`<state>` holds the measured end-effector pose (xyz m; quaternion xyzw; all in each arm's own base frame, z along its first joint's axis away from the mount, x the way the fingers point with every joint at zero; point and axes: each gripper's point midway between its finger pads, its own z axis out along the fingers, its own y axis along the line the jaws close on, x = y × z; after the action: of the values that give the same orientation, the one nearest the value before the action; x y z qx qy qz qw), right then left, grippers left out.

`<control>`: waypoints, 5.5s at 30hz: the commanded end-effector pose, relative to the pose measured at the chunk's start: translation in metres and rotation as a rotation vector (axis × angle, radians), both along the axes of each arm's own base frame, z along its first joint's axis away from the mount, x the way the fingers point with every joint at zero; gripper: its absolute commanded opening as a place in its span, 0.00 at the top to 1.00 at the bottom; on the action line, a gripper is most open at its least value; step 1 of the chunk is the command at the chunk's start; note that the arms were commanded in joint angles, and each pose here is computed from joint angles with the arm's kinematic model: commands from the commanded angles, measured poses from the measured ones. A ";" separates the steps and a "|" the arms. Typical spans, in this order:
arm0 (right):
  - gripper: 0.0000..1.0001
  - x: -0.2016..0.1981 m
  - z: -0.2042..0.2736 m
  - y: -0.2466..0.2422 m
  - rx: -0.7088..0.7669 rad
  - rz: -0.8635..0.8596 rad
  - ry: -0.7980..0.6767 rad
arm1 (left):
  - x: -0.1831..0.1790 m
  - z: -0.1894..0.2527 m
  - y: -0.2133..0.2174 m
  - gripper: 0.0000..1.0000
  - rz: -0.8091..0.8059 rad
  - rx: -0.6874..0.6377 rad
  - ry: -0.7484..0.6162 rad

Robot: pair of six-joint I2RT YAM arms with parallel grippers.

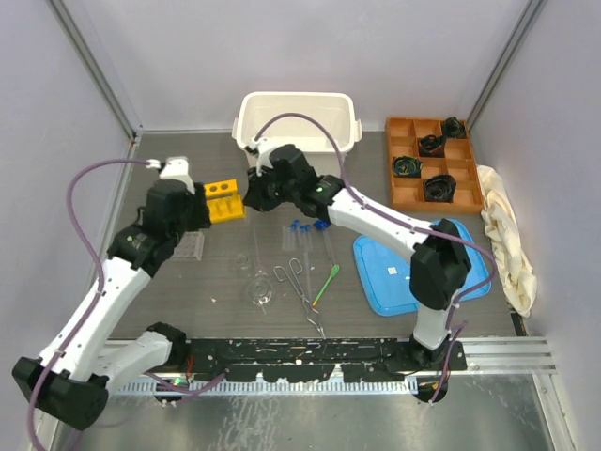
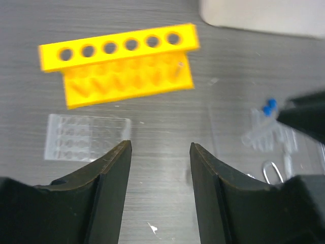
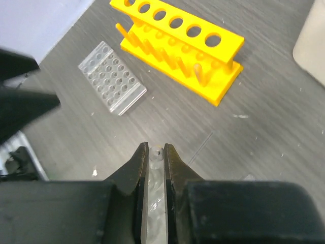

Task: Organize the chemistry lab equipment
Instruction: Insert the test tube into the slot of the test tube rack, then pick up the test tube at the center of the board.

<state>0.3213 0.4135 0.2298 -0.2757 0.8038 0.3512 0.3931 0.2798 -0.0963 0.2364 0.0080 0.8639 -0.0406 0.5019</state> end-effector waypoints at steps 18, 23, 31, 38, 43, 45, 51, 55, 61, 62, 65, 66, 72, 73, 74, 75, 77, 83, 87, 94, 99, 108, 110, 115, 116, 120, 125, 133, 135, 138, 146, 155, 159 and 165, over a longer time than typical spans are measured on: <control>0.99 0.071 0.007 0.105 -0.063 -0.001 -0.395 | 0.028 -0.016 0.082 0.53 0.267 -0.305 0.142; 0.99 0.081 0.004 0.118 -0.055 0.006 -0.413 | 0.028 -0.017 0.082 0.54 0.267 -0.300 0.146; 0.99 0.086 -0.003 0.126 -0.051 0.010 -0.413 | 0.029 -0.019 0.080 0.54 0.253 -0.304 0.153; 0.99 0.088 -0.010 0.129 -0.055 0.012 -0.415 | 0.029 -0.022 0.076 0.54 0.239 -0.316 0.159; 0.99 0.089 -0.008 0.129 -0.053 0.009 -0.420 | 0.029 -0.026 0.075 0.55 0.236 -0.320 0.169; 0.99 0.090 -0.010 0.130 -0.055 0.008 -0.421 | 0.028 -0.027 0.074 0.55 0.233 -0.325 0.171; 0.99 0.093 -0.020 0.133 -0.055 0.008 -0.415 | 0.028 -0.025 0.074 0.55 0.231 -0.327 0.166; 0.99 0.096 -0.023 0.134 -0.055 0.004 -0.416 | 0.028 -0.022 0.073 0.55 0.227 -0.329 0.161; 0.99 0.102 -0.024 0.131 -0.058 -0.005 -0.415 | 0.028 -0.025 0.073 0.55 0.223 -0.330 0.166; 0.99 0.103 -0.025 0.131 -0.060 -0.006 -0.413 | 0.028 -0.025 0.072 0.55 0.222 -0.331 0.169; 0.96 0.103 -0.029 0.130 -0.070 -0.003 -0.411 | 0.028 -0.027 0.072 0.55 0.220 -0.333 0.172; 0.90 0.103 -0.031 0.130 -0.072 -0.003 -0.408 | 0.028 -0.027 0.071 0.55 0.220 -0.335 0.172; 0.46 0.101 -0.030 0.127 -0.069 -0.006 -0.409 | 0.028 -0.029 0.070 0.54 0.214 -0.343 0.180; 0.44 0.101 -0.028 0.126 -0.067 -0.009 -0.412 | 0.028 -0.030 0.069 0.53 0.213 -0.344 0.181; 0.43 0.100 -0.026 0.124 -0.068 -0.012 -0.414 | 0.028 -0.030 0.069 0.53 0.212 -0.344 0.182; 0.42 0.100 -0.023 0.123 -0.066 -0.016 -0.415 | 0.027 -0.029 0.068 0.52 0.210 -0.346 0.181; 0.42 0.098 -0.017 0.119 -0.062 -0.021 -0.418 | 0.027 -0.029 0.067 0.52 0.203 -0.350 0.181; 0.43 0.088 0.015 0.086 -0.069 -0.100 -0.438 | 0.025 -0.029 0.062 0.56 0.186 -0.366 0.194; 0.43 0.084 0.031 0.031 -0.118 -0.251 -0.444 | 0.021 -0.034 0.054 0.58 0.170 -0.373 0.217; 0.45 0.055 0.073 -0.085 -0.086 -0.478 -0.391 | 0.019 -0.046 0.014 0.58 0.102 -0.304 0.250; 0.45 0.028 0.061 -0.148 -0.124 -0.590 -0.311 | 0.029 -0.067 -0.035 0.56 0.027 -0.270 0.304; 0.46 -0.009 0.035 -0.217 -0.156 -0.711 -0.265 | 0.057 -0.110 -0.111 0.56 -0.072 -0.171 0.403; 0.46 -0.014 0.029 -0.226 -0.161 -0.723 -0.256 | 0.062 -0.116 -0.122 0.56 -0.083 -0.152 0.410; 0.46 -0.020 0.023 -0.238 -0.156 -0.737 -0.241 | 0.071 -0.128 -0.140 0.56 -0.121 -0.085 0.413; 0.45 -0.021 0.022 -0.239 -0.155 -0.734 -0.237 | 0.073 -0.128 -0.143 0.56 -0.128 -0.071 0.409; 0.46 -0.020 0.018 -0.241 -0.163 -0.733 -0.231 | 0.073 -0.137 -0.153 0.56 -0.160 -0.021 0.413; 0.45 -0.018 0.016 -0.242 -0.166 -0.734 -0.225 | 0.070 -0.153 -0.156 0.57 -0.185 0.015 0.444; 0.45 -0.015 0.010 -0.240 -0.174 -0.726 -0.214 | 0.067 -0.169 -0.164 0.57 -0.210 0.027 0.476; 0.45 -0.015 0.010 -0.240 -0.172 -0.725 -0.212 | 0.067 -0.172 -0.166 0.57 -0.212 0.025 0.482; 0.45 -0.014 0.009 -0.241 -0.175 -0.727 -0.211 | 0.067 -0.177 -0.168 0.57 -0.215 0.019 0.492; 0.46 -0.014 0.006 -0.243 -0.183 -0.730 -0.206 | 0.063 -0.185 -0.174 0.58 -0.220 0.012 0.513; 0.46 -0.013 0.003 -0.242 -0.189 -0.727 -0.203 | 0.062 -0.189 -0.175 0.58 -0.218 0.013 0.524; 0.45 -0.013 0.002 -0.242 -0.193 -0.726 -0.204 | 0.061 -0.194 -0.175 0.58 -0.212 0.018 0.539; 0.45 -0.012 0.001 -0.242 -0.195 -0.726 -0.203 | 0.058 -0.202 -0.174 0.58 -0.206 0.027 0.568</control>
<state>0.3038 0.1693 0.2221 -0.0551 0.8451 0.0721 0.5269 0.3302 -0.2603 0.0302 0.0928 0.9672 -0.0710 0.2254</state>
